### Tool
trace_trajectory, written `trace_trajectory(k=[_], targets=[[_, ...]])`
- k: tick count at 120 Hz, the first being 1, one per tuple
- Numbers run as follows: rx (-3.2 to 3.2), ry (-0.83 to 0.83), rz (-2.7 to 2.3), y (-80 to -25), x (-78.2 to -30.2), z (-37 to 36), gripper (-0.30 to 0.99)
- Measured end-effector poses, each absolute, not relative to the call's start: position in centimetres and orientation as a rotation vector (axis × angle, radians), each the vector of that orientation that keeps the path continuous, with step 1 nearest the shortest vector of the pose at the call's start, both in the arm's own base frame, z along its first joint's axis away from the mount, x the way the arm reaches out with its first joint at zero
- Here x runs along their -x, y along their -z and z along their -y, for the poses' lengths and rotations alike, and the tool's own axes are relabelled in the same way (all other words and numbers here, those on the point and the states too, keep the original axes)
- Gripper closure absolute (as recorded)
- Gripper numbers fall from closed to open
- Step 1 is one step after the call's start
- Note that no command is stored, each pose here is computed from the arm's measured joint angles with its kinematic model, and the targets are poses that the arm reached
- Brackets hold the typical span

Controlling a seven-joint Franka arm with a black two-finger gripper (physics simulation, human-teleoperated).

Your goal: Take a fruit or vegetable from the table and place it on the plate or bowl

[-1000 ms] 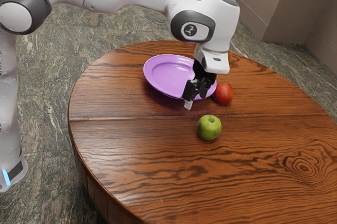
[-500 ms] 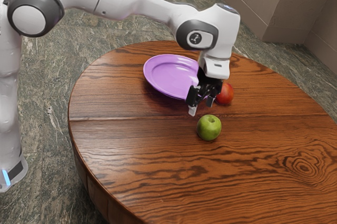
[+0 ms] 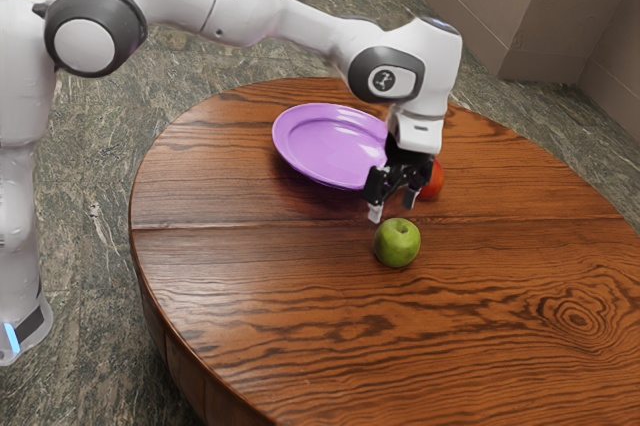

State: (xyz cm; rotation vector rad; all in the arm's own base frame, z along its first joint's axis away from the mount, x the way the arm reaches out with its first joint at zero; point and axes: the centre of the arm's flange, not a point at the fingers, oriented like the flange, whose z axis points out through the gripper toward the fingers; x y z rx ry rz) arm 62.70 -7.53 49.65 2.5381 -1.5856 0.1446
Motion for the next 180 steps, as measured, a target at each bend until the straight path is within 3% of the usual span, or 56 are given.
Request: trace_trajectory(k=[89,104,119,137,147,158,180], targets=[[-2.405,-0.097,1.667,-43.7,-66.1,8.1,0.00],[-2.397,-0.095,1.673,-43.4,-66.2,8.1,0.09],[-2.395,-0.102,1.682,-43.5,-66.3,8.1,0.27],[-2.398,-0.112,1.688,-43.6,-66.4,8.0,0.33],[-2.413,-0.149,1.703,-45.4,-66.2,7.8,0.45],[-2.489,-0.266,1.723,-51.7,-65.4,6.2,0.51],[-2.735,-0.416,1.561,-59.4,-64.4,-5.0,0.42]])
